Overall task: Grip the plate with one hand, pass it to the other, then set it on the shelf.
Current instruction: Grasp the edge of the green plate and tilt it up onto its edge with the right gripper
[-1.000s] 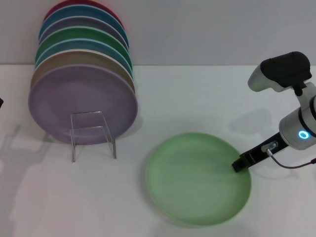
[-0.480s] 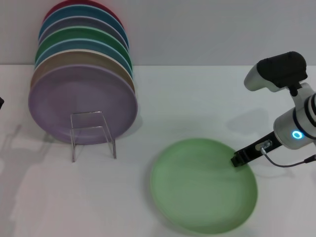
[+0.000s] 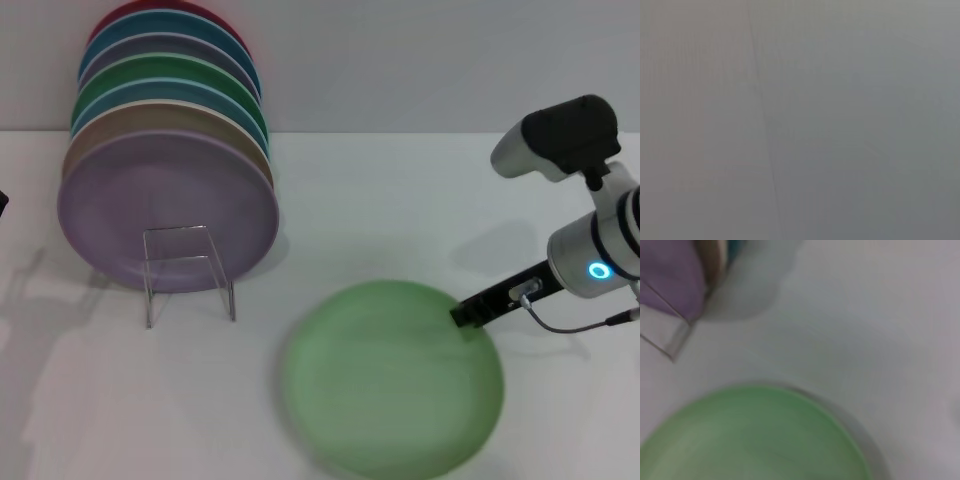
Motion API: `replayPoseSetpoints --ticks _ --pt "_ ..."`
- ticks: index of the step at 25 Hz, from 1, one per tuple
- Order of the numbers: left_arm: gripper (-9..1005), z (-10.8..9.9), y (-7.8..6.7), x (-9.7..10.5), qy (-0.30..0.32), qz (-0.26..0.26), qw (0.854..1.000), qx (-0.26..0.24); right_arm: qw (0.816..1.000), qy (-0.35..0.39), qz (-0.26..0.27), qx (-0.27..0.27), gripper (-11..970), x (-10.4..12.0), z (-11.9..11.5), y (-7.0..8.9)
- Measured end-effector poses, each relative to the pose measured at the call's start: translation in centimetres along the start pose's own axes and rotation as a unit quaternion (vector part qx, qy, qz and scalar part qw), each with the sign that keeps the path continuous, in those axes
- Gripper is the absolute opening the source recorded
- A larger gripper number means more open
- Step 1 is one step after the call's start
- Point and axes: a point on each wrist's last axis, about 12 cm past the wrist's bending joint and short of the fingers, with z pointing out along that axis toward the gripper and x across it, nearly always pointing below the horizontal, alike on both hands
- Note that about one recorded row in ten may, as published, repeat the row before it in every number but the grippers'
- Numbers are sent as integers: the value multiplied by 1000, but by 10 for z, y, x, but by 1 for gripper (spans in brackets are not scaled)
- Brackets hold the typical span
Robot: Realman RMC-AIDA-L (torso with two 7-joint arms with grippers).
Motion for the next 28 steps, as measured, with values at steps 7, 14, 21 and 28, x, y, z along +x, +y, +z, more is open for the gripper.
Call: replayPoseSetpoints --ticks 7,14,21,28 --pt "800 2 -1 -1 -5 -4 1000 1 999 -48 0 -15 25 8 -12 -1" --pt "797 5 -3 -3 -14 -8 1000 5 998 -38 20 -43 38 16 -10 -2" --pt "795 6 -3 -3 -13 -8 1000 5 998 -37 16 -50 106 10 -29 4" --pt "793 4 -2 -2 -8 -7 1000 3 1000 -9 15 -25 225 7 -30 0"
